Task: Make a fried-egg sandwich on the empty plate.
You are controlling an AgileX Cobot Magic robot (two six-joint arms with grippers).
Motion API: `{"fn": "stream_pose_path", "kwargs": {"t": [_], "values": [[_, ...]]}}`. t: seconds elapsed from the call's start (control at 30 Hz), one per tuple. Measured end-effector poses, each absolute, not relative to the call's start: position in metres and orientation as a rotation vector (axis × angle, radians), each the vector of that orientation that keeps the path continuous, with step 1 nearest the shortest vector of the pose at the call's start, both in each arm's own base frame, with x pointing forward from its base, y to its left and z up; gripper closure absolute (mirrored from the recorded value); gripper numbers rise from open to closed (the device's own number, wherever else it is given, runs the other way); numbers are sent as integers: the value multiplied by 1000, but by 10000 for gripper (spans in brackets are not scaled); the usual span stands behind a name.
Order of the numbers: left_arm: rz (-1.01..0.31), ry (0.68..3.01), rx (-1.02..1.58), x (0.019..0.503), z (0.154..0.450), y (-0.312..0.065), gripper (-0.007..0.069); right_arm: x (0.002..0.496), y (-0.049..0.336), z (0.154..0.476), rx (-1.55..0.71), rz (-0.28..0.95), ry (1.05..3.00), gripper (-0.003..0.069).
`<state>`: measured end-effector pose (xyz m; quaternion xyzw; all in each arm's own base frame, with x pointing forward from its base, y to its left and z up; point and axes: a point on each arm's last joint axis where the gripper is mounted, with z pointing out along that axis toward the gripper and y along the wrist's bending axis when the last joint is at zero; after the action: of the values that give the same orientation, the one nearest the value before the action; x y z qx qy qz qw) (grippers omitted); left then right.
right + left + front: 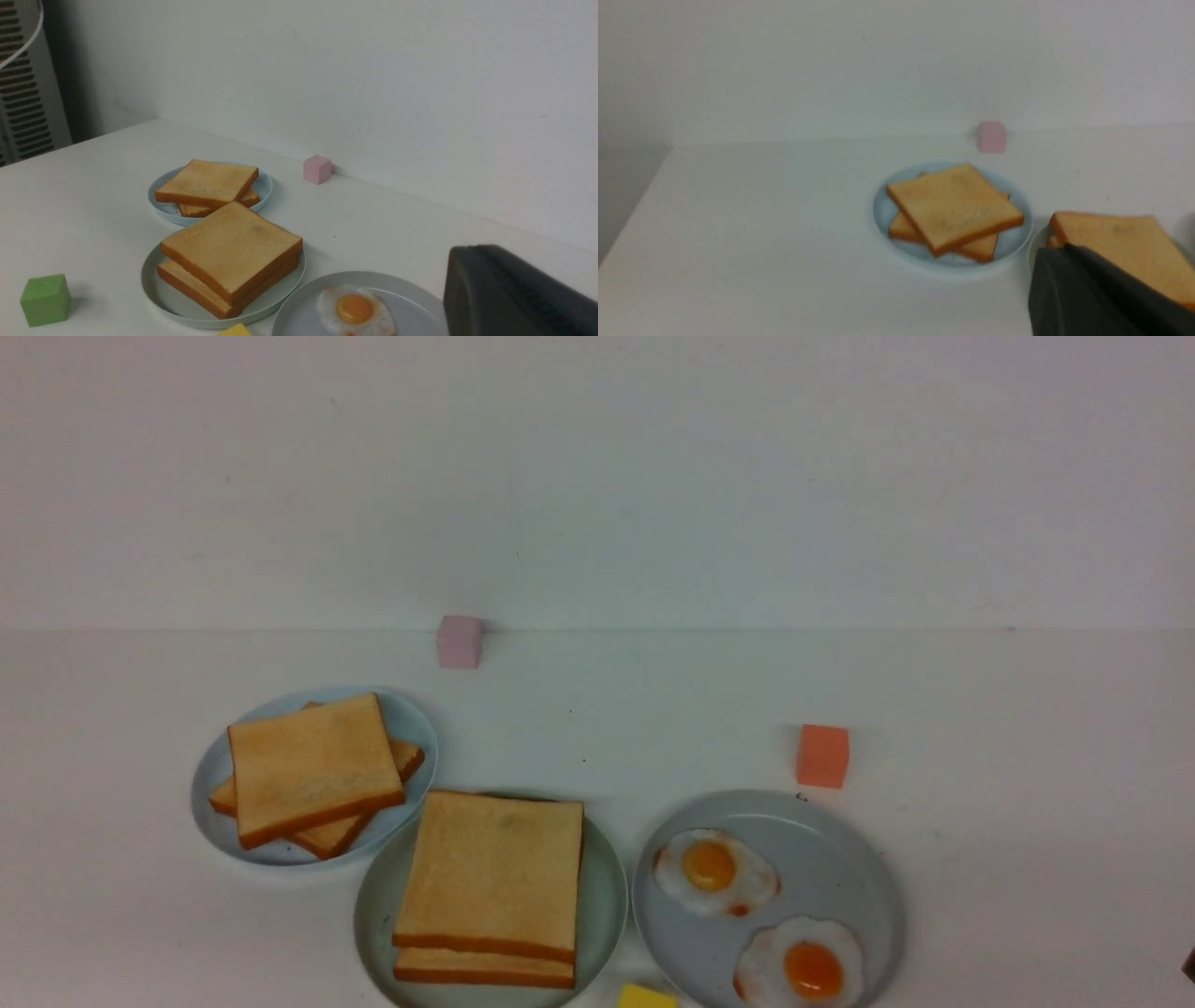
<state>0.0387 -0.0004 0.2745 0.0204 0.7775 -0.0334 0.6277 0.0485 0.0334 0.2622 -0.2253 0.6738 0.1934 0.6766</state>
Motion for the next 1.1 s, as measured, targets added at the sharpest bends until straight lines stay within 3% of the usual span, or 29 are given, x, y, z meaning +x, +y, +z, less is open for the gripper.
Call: {"fn": "stream_pose_path", "kwargs": {"t": [0.3, 1.1], "values": [[-109, 1970, -6, 48, 171, -2, 636, 49, 33, 262, -507, 435, 1516, 643], [-114, 1923, 3, 51, 168, -3, 615, 49, 33, 262, -506, 436, 1516, 623]]}}
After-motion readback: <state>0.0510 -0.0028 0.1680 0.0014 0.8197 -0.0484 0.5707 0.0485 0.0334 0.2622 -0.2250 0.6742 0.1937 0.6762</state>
